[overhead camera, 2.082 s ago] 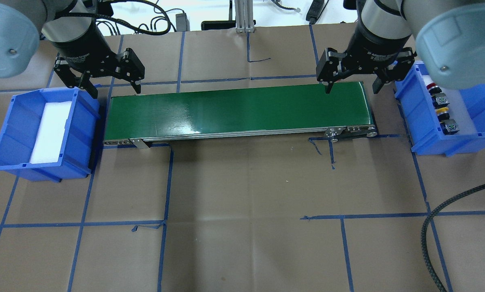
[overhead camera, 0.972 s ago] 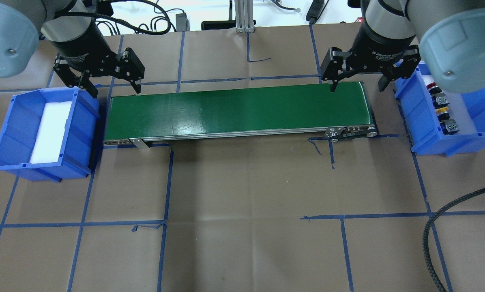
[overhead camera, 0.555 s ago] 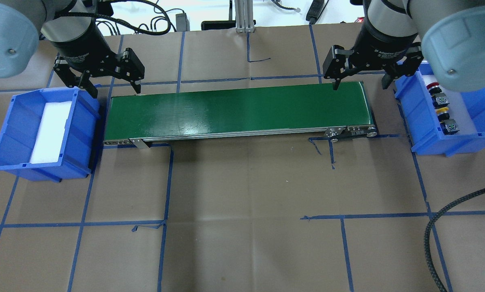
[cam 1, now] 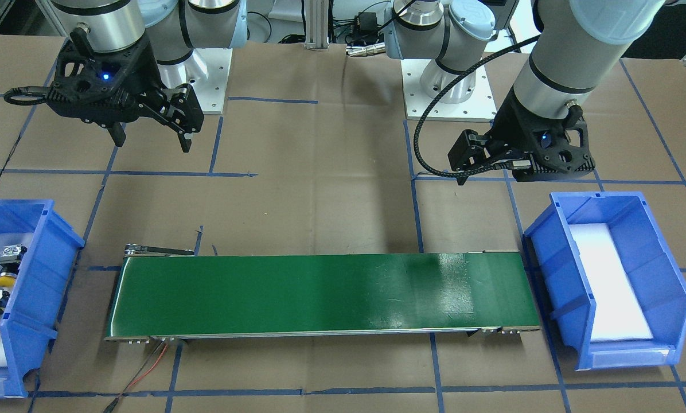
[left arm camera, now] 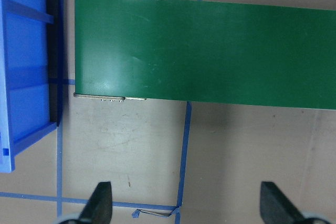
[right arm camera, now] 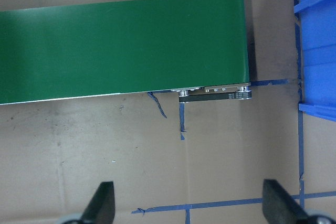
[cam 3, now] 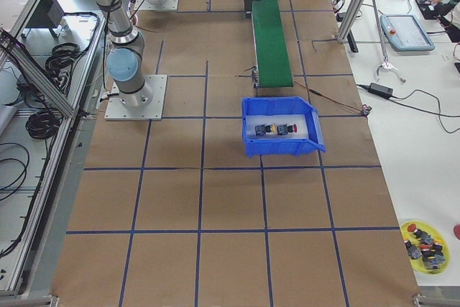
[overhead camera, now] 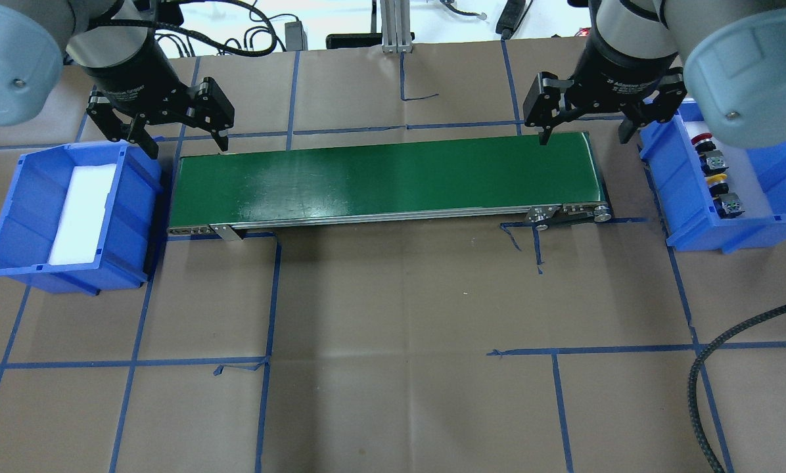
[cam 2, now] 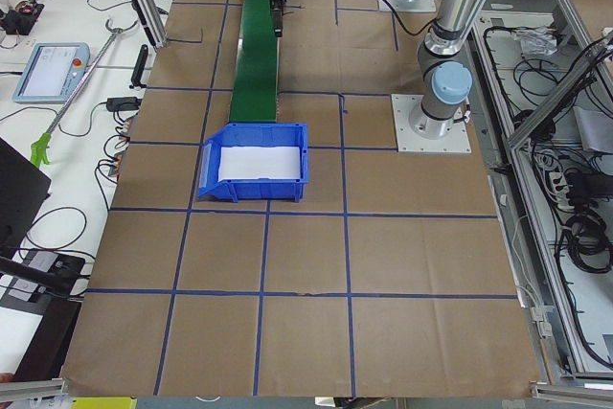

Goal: Transport two buttons from left to right

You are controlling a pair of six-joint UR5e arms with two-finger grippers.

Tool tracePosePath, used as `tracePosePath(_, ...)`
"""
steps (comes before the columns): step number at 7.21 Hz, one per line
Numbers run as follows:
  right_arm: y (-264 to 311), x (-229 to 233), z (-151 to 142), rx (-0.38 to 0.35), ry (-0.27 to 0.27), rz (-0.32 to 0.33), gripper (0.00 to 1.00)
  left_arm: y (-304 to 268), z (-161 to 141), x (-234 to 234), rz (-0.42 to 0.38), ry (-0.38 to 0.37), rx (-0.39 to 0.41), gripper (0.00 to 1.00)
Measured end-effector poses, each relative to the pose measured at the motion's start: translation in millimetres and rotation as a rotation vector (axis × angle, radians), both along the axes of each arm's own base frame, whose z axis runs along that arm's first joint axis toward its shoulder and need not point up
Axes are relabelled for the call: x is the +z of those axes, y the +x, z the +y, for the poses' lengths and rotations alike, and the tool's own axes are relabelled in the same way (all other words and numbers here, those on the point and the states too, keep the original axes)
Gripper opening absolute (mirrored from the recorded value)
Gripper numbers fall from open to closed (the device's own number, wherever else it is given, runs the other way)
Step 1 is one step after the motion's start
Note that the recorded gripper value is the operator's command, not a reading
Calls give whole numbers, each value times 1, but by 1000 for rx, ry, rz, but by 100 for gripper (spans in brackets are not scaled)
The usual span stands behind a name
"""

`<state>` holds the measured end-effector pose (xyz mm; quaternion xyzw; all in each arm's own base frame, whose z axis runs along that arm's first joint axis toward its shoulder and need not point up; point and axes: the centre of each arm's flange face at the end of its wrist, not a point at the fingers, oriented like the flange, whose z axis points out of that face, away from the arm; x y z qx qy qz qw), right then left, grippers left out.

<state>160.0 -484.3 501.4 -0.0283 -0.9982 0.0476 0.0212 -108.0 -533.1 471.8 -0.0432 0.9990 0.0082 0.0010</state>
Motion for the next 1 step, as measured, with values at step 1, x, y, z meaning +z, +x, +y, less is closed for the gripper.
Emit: tracePosePath(1, 0, 0, 0, 0, 1, 0, 100, 0, 0, 0, 0, 0, 0, 100)
